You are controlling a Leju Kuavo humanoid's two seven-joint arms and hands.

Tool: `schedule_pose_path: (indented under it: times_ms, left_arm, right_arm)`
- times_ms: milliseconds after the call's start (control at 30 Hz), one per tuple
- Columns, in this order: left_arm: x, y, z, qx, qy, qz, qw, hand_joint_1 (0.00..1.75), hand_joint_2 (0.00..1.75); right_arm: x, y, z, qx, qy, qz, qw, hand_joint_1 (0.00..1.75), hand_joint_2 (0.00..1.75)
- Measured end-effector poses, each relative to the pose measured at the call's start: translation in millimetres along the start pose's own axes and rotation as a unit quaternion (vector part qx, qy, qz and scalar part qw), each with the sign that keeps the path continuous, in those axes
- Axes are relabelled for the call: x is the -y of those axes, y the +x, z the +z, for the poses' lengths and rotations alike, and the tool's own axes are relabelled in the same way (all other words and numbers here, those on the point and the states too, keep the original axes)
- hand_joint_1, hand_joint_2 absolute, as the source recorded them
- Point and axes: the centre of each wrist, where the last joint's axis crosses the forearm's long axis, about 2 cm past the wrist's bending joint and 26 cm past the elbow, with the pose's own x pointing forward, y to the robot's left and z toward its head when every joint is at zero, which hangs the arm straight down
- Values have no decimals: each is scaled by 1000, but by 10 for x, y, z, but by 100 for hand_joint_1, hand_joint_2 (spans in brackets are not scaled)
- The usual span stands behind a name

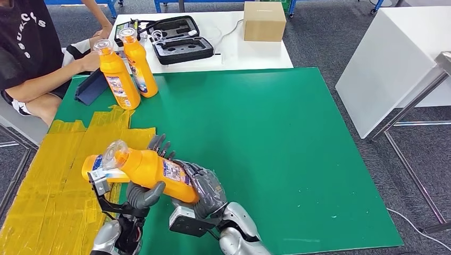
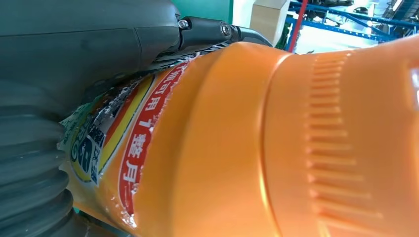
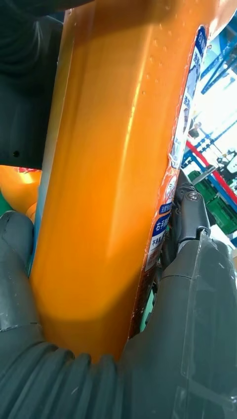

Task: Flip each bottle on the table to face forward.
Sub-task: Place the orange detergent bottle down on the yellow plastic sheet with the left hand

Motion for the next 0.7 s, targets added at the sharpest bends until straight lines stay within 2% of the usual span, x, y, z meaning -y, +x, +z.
schedule_pose_path:
  times_ms: [67,100,200,233,700]
  left_arm:
    - [-6,1,5,1,3,1,1000,0,175]
    - [-10,3,9,2,5,2,1000,6,175]
    - [-18,20,22,8,16,3,1000,137,175]
    - [-19,29,26,10,20,2,1000,175,175]
    - [65,102,8,35,49,-58,997,175,175]
  right_arm:
    - [-11,0,-1,-1,4,2,1000,175,175]
    - [-17,0,-2,-1,7,4,1000,175,175]
    - [-34,-4,-1,-3,14,10,1000,175,175]
    - [-39,-8,0,-4,15,11,1000,175,175]
    - [-51,-50,20,-13,11,17,1000,175,175]
